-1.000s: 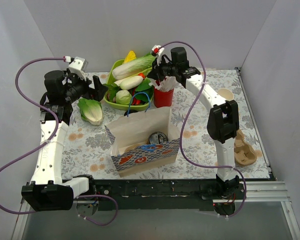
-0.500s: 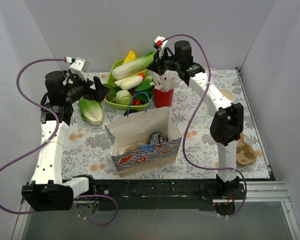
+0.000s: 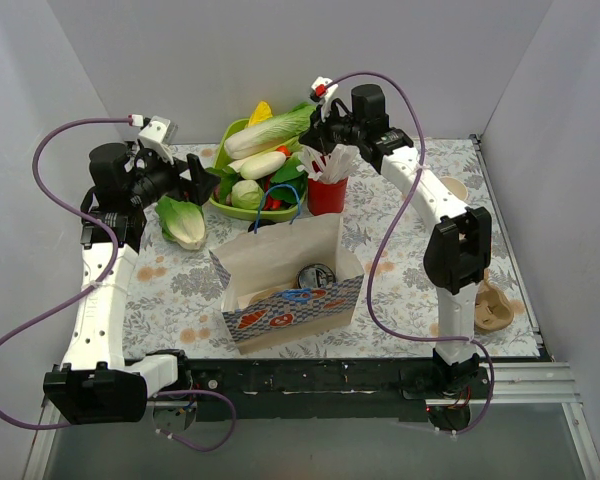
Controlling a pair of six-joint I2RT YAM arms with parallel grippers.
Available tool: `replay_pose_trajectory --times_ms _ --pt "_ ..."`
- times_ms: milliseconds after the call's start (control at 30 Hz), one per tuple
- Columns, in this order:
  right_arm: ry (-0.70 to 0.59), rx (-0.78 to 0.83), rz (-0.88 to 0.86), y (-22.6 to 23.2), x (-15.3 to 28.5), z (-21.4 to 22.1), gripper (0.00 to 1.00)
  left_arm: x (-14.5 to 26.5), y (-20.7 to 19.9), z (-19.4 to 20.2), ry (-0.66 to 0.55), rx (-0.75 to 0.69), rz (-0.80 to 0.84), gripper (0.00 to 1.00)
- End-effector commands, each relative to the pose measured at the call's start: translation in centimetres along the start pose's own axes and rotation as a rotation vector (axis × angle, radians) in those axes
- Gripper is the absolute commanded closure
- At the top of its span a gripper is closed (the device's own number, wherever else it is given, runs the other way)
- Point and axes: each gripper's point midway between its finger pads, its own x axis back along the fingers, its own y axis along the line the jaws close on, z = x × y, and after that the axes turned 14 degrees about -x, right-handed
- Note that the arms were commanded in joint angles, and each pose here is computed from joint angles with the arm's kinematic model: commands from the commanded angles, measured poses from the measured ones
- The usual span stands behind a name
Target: Pack the takeout coffee
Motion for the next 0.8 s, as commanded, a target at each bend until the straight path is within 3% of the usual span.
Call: replay_pose_trajectory --times_ms 0,200,233,333,433,533,767 --pt "-0.047 0.026 -0.004 0.6 1.0 -2.1 0.99 0.7 -0.6 -0.6 -0.027 -0.01 0.014 0.1" --pt "-0.03 0.035 -0.023 0.8 0.9 -1.5 0.98 0.5 -0.5 -0.5 -0.023 -0.01 0.013 0.09" --pt "-0.028 0.045 -0.033 0.9 1.0 -1.4 0.83 0.5 -0.4 -0.5 -0.024 -0.011 0.011 0.1" --pt "-0.013 0.016 -0.01 0.3 0.8 -0.5 0.7 0.5 -0.5 -0.3 -0.019 -0.008 0.014 0.1" --pt "-0.013 0.01 0.022 -0.4 0.6 -0.3 0.69 0.5 -0.4 -0.3 -0.019 -0.007 0.013 0.09" --pt "-0.011 0.002 0.031 -0.8 0.2 0.1 0.62 0.5 -0.4 -0.3 -0.017 -0.008 0.01 0.09" --pt "0.02 -0.021 0.027 -1.1 -0.4 1.5 0.63 0.6 -0.3 -0.3 -0.016 -0.011 0.006 0.09"
